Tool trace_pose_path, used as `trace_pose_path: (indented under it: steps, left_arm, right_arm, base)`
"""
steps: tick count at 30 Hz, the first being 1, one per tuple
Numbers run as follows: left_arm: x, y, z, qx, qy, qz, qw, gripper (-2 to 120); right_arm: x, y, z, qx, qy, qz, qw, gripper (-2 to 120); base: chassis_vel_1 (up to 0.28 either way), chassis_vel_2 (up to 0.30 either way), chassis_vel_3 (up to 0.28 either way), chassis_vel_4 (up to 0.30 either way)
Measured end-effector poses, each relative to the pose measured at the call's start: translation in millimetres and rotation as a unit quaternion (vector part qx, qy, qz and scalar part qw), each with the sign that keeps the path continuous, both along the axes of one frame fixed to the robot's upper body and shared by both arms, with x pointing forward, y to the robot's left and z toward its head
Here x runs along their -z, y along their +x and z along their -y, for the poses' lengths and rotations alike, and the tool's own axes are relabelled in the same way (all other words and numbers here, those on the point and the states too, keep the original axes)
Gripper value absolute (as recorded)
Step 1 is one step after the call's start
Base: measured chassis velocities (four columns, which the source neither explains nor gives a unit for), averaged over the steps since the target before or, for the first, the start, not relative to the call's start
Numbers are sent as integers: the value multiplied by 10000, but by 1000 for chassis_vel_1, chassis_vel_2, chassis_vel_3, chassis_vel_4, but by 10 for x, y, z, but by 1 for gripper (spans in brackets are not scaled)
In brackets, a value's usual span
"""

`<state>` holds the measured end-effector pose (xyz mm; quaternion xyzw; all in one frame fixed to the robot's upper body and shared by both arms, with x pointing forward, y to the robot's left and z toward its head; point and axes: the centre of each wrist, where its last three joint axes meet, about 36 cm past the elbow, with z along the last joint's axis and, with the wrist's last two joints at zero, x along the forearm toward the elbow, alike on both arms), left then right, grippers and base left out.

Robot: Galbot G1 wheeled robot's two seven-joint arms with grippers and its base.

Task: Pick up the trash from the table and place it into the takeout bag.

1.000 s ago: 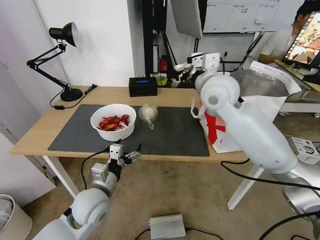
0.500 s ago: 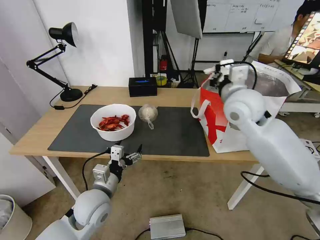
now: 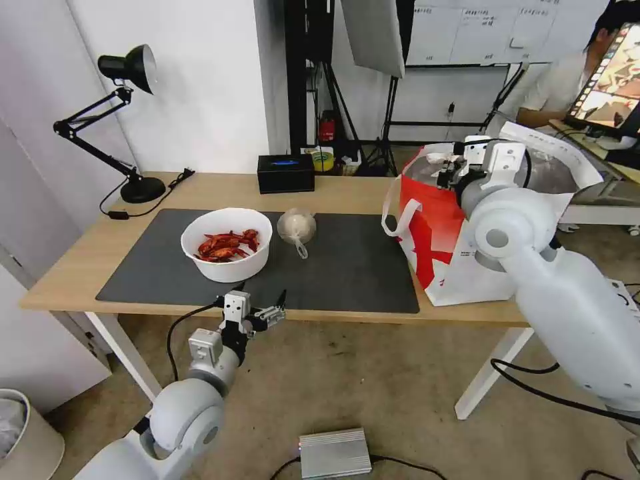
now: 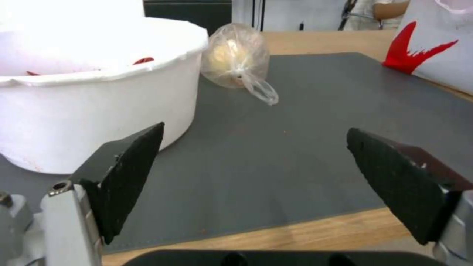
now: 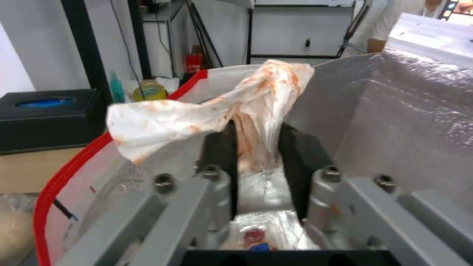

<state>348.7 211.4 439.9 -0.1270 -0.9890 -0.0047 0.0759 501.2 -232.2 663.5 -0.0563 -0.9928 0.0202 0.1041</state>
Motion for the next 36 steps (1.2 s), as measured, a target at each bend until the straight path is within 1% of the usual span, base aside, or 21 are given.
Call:
trace_pose_path:
  steps: [1, 2, 4, 5, 8, 9, 11, 12, 13, 14, 17, 18, 20, 21, 24, 36]
  left_arm:
    - [-3, 4, 0, 2, 0, 6, 10000, 100]
    - [-3, 4, 0, 2, 0, 6, 10000, 100]
    - [-9, 12, 2, 7, -2, 17, 10000, 100]
    - [-9, 12, 2, 7, -2, 17, 10000, 100]
    - [-14, 17, 5, 12, -5, 25, 10000, 100]
    - [-14, 17, 5, 12, -5, 25, 10000, 100]
    - [-17, 20, 7, 18, -6, 30, 10000, 100]
    - [-19, 21, 9, 22, -7, 32, 10000, 100]
    - [-22, 25, 10, 24, -7, 39, 10000, 100]
    - [-22, 25, 10, 24, -7, 39, 10000, 100]
    - [-31, 35, 10, 29, -8, 55, 10000, 100]
    - [-31, 35, 10, 29, -8, 55, 10000, 100]
    - [-33, 36, 11, 30, -9, 58, 10000, 100]
    - [-34, 36, 10, 31, -9, 57, 10000, 100]
    - [-37, 34, 10, 35, -7, 61, 10000, 100]
    - [-53, 51, 1, 60, 29, 89, 9999, 100]
  right_arm:
    - [-4, -4, 20, 13, 8, -5, 10000, 30]
    - [-4, -4, 20, 13, 8, -5, 10000, 30]
    - [-8, -8, 69, 59, 1, -16, 10000, 40]
    - [-8, -8, 69, 59, 1, -16, 10000, 40]
    - [-17, -19, 129, 123, -38, -7, 9999, 53]
    - [-17, -19, 129, 123, -38, -7, 9999, 53]
    - [-33, -25, 172, 166, -67, 11, 9998, 65]
    - [-38, -28, 186, 177, -77, 17, 9998, 68]
    - [-45, -29, 200, 183, -84, 19, 9998, 75]
    - [-45, -29, 200, 183, -84, 19, 9998, 75]
    - [-54, -32, 224, 180, -81, 4, 9998, 89]
    - [-54, -32, 224, 180, -81, 4, 9998, 89]
    - [-64, -34, 244, 175, -86, 1, 9998, 97]
    - [-72, -36, 262, 176, -97, 6, 9998, 99]
    - [-91, -41, 296, 190, -119, 16, 9997, 100]
    - [-141, -46, 387, 210, -137, 56, 9997, 100]
  base:
    - [0, 0, 0, 0]
    - [0, 0, 0, 0]
    - [0, 0, 0, 0]
    - [0, 0, 0, 0]
    - [0, 0, 0, 0]
    - [0, 0, 0, 0]
    - [0, 0, 0, 0]
    - [0, 0, 0, 0]
    - [0, 0, 0, 0]
    - [0, 0, 0, 0]
    - [0, 0, 0, 0]
    - [0, 0, 0, 0]
    - [0, 0, 0, 0]
    - [0, 0, 0, 0]
    - [0, 0, 0, 0]
    - [0, 0, 0, 0]
